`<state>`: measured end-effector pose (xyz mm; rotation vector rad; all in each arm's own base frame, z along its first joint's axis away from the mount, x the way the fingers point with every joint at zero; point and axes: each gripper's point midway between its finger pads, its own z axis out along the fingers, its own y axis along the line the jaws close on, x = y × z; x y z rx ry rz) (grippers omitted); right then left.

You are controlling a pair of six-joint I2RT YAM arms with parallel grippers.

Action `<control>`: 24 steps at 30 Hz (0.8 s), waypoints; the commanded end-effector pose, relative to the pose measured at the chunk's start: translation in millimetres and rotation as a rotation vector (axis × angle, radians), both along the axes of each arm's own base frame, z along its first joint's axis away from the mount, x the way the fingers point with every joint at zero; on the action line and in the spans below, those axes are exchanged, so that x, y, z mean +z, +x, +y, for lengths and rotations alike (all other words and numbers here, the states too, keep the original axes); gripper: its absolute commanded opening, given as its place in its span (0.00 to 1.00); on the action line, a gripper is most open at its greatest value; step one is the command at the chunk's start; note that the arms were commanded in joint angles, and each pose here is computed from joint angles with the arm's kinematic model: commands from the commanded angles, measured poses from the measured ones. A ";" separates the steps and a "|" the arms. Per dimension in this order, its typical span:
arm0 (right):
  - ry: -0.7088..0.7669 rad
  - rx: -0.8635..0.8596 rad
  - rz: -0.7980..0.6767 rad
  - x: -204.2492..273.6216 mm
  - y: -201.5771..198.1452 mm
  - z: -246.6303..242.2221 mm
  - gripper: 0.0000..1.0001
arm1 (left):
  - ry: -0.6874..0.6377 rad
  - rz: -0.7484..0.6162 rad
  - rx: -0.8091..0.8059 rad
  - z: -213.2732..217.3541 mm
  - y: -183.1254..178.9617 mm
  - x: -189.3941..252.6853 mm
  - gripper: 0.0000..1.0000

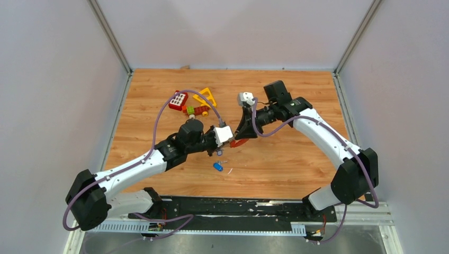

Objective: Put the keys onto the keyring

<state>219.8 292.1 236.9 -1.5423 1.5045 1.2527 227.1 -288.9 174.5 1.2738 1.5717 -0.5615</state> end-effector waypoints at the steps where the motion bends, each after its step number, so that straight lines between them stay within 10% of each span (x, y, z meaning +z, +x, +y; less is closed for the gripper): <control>1: 0.089 0.062 -0.005 30.1 -12.0 -1.2 0.20 | -0.040 -0.107 0.010 -0.1 8.9 21.5 0.00; 12: 0.077 0.012 -0.024 29.6 -5.0 -2.8 0.05 | -0.028 -0.107 0.010 2.0 8.2 17.4 0.00; 24: 0.077 -0.021 -0.030 35.5 -2.0 -8.7 0.13 | -0.025 -0.101 0.010 2.2 7.7 13.9 0.00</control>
